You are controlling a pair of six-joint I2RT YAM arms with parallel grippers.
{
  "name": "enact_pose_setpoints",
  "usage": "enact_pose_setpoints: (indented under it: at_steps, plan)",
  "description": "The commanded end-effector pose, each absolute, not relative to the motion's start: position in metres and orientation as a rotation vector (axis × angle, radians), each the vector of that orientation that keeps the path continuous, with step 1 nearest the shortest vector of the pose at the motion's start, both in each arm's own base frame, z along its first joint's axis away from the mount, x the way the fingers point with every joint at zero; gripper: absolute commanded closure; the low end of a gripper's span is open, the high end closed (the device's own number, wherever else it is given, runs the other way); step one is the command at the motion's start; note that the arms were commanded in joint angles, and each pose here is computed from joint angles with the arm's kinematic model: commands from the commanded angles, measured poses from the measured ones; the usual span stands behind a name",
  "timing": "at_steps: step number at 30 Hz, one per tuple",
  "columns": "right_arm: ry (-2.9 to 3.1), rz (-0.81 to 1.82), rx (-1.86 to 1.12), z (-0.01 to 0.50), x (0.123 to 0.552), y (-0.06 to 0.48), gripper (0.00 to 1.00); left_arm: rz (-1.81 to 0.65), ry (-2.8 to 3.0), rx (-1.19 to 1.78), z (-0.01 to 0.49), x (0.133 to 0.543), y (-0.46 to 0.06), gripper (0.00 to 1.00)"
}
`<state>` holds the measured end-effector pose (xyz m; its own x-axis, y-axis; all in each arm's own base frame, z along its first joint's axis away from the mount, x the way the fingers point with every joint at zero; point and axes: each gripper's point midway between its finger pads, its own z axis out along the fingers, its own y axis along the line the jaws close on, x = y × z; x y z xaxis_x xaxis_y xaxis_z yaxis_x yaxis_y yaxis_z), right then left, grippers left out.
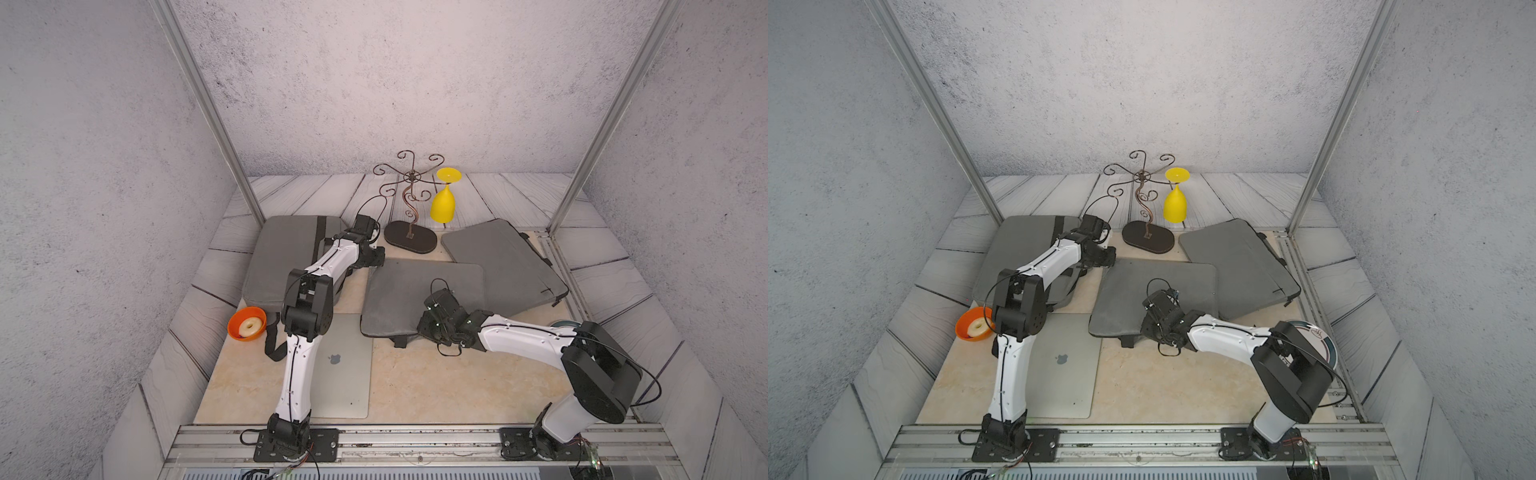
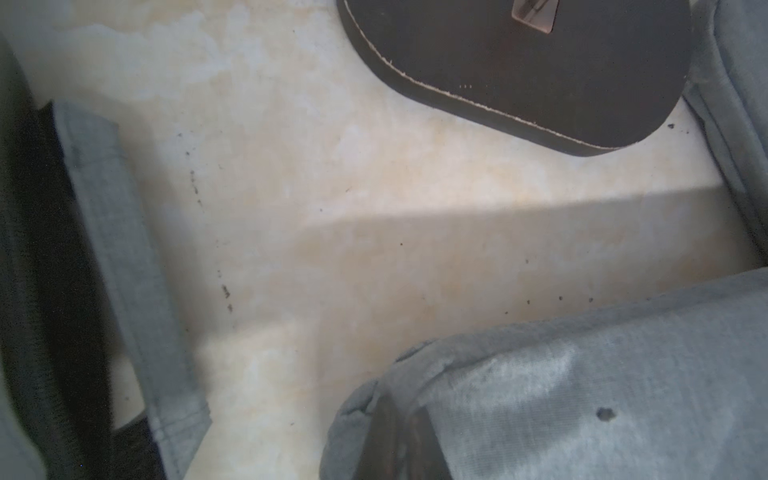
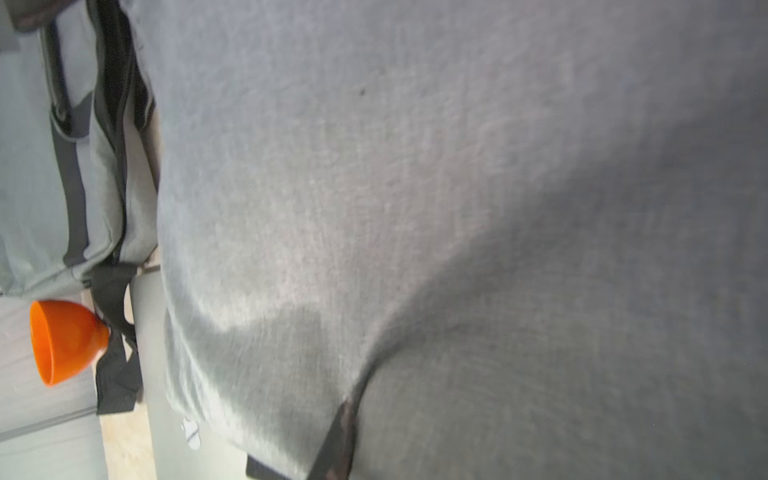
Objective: Open the zippered laptop bag and take out the laptop
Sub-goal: Adjust the zippered laptop bag at the center of the board.
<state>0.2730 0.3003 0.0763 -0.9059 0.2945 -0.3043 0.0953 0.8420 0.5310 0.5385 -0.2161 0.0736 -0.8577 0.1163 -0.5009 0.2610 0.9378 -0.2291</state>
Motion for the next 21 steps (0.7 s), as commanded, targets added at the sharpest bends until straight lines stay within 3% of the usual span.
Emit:
enact_pose_setpoints:
  at_steps: [1, 6, 12, 21]
  plan:
    - [2.549, 0.874, 0.117, 0.105, 0.281, 0.333, 0.71, -0.542, 2.549, 0.323, 0.086, 0.539, -0.251, 0.99]
    - [2.569, 0.818, 0.045, 0.113, 0.272, 0.318, 0.46, -0.483, 2.535, 0.306, 0.083, 0.549, -0.241, 0.97]
    - [2.602, 0.771, -0.121, 0.131, 0.250, 0.285, 0.28, -0.462, 2.530, 0.294, 0.086, 0.554, -0.233, 0.91]
    - [2.581, 0.677, -0.395, 0.161, 0.220, 0.205, 0.22, -0.560, 2.461, 0.396, 0.132, 0.541, -0.244, 0.65]
